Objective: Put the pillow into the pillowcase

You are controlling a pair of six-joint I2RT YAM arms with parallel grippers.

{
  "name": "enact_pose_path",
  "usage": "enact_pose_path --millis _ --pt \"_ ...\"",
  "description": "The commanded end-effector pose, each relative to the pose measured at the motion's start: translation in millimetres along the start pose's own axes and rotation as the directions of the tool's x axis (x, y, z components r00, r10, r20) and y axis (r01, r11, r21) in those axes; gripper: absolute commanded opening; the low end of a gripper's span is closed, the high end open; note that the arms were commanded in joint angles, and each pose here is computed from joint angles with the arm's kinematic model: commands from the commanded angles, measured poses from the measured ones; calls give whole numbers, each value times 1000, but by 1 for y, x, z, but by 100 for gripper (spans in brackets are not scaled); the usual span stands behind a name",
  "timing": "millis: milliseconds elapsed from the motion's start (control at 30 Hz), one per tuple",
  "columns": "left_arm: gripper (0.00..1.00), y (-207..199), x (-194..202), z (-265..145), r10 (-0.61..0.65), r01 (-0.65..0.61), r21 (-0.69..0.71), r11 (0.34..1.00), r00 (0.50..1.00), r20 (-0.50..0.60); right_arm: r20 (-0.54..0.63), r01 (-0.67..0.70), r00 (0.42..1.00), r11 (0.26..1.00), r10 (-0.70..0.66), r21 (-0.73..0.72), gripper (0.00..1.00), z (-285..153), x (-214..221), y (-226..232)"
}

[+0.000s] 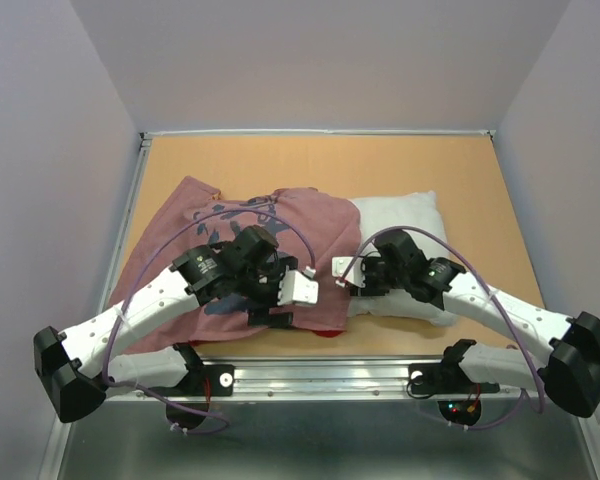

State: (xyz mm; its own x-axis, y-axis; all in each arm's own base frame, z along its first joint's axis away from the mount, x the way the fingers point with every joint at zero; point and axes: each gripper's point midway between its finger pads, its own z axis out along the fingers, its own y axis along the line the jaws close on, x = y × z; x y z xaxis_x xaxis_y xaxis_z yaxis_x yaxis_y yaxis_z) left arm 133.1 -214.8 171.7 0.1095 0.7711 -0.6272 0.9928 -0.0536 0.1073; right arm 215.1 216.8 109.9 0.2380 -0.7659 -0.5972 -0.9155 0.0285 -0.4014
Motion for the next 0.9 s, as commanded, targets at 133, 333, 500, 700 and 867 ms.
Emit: enact_pose_path --millis 133,333,500,700,867 --pt "97 -25 -40 23 199 -196 -49 979 976 91 84 -160 985 985 154 68 0 1 -36 -29" --pt "93 -48 -22 56 352 -347 -84 934 934 56 138 -329 938 943 319 52 0 -5 -53 -30" --pt "91 -35 6 90 399 -401 -143 905 916 -43 200 -427 885 904 421 -16 1 -14 -76 -27" --pt "8 -4 -29 73 375 -369 -298 880 926 -39 259 -530 796 837 547 -138 1 -28 -112 -25" --pt "0 -5 -152 -37 474 -362 -379 852 841 262 315 -591 676 745 666 -308 0 -53 -167 -34"
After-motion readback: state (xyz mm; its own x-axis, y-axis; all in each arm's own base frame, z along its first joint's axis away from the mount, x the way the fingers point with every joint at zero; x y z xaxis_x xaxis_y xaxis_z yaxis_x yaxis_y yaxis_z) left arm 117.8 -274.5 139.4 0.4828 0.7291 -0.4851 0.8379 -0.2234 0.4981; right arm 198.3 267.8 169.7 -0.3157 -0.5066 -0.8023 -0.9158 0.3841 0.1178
